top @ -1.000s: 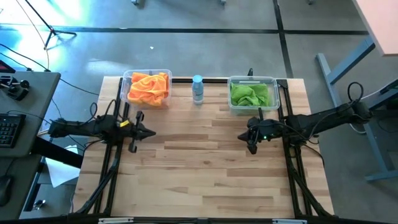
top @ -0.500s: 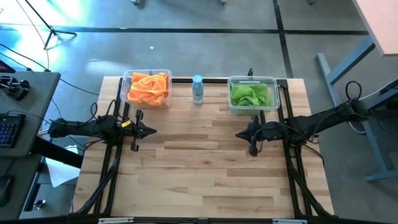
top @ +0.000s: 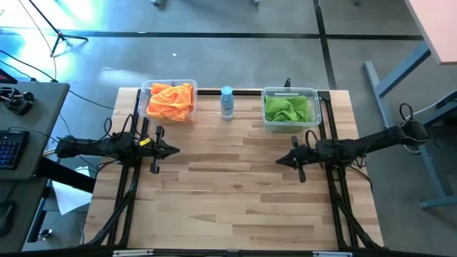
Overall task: Sort microfiber towel by color & place in baskets
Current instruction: Return to Home Position
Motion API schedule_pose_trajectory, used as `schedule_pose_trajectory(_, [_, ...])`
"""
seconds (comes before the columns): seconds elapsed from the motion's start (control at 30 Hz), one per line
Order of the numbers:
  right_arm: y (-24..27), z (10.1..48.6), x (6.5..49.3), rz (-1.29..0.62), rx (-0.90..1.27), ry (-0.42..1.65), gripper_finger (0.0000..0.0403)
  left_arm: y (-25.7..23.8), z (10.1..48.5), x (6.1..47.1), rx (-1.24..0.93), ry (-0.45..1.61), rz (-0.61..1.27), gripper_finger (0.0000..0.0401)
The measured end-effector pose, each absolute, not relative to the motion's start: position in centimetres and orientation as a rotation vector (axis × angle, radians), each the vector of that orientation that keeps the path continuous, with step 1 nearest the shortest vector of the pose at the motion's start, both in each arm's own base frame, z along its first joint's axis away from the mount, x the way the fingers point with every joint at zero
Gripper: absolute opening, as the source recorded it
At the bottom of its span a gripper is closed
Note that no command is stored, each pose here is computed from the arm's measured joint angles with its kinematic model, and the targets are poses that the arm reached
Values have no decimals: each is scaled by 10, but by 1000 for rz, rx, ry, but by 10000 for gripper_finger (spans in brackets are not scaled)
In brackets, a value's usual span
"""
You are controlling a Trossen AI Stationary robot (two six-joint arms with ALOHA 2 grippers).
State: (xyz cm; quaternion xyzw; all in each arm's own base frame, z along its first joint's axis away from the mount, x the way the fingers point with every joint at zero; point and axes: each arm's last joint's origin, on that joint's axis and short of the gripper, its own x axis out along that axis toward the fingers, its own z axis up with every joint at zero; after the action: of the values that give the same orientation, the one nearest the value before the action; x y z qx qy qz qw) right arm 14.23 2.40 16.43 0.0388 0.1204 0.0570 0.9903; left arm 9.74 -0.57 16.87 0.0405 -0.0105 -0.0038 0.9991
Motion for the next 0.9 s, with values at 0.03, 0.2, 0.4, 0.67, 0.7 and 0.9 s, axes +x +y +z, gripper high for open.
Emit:
schedule_pose_trajectory(0.03, [23,161,138,113,79,219,0,-6,169,97,81,-21,-8,0])
schedule_pose_trajectory(0.2, [20,158,121,112,74,121,0,-6,169,97,81,-20,-8,0])
schedule_pose_trajectory(0.4, [14,174,107,144,20,-45,0,-6,169,97,81,-20,-8,0])
schedule_pose_trajectory(0.67, [9,182,95,183,18,-144,0,-6,169,97,81,-21,-8,0])
schedule_pose_trajectory(0.7, [9,180,96,178,16,-132,0,-6,169,97,81,-20,-8,0])
schedule_pose_trajectory(0.9, [6,176,96,137,7,-90,0,-6,169,98,81,-15,-8,0])
